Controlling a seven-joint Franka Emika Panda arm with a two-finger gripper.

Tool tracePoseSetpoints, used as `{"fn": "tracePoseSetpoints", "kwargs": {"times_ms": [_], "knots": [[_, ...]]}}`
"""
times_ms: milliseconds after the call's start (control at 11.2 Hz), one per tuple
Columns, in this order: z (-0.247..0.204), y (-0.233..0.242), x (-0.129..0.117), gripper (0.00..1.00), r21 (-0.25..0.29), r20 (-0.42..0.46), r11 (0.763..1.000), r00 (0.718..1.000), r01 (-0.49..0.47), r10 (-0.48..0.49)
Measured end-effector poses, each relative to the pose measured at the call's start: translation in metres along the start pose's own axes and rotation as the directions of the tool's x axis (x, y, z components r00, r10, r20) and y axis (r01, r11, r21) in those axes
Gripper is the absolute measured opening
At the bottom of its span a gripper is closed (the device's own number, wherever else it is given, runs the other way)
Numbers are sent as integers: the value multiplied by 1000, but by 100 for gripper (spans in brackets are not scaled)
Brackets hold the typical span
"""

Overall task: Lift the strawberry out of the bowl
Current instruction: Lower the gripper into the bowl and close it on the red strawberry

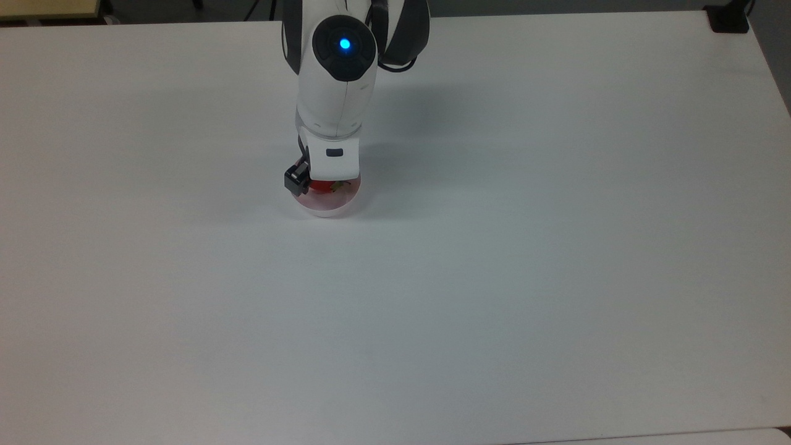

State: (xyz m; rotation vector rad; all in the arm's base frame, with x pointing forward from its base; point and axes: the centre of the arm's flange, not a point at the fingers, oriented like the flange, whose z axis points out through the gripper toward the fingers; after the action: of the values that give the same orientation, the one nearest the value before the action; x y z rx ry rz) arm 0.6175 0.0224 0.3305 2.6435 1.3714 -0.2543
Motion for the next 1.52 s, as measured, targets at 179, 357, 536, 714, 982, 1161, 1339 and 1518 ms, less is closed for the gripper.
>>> {"fn": "tracePoseSetpoints", "kwargs": {"times_ms": [179,357,536,714,982,1161,1339,1518], "knots": [[5,0,5,77,-9,-5,1000,1000,9,-9],[13,-1,8,74,-14,9,1000,1000,24,-24],[18,-6,16,71,-9,11,1000,999,30,-30],[20,-6,20,62,-21,-4,1000,1000,23,-24],[19,-5,20,46,-23,-5,1000,1000,20,-20],[16,-3,20,45,-28,-10,999,1000,15,-16],[6,4,20,45,-45,-24,999,1000,0,-1],[-2,9,18,45,-56,-35,998,999,-23,21]]}}
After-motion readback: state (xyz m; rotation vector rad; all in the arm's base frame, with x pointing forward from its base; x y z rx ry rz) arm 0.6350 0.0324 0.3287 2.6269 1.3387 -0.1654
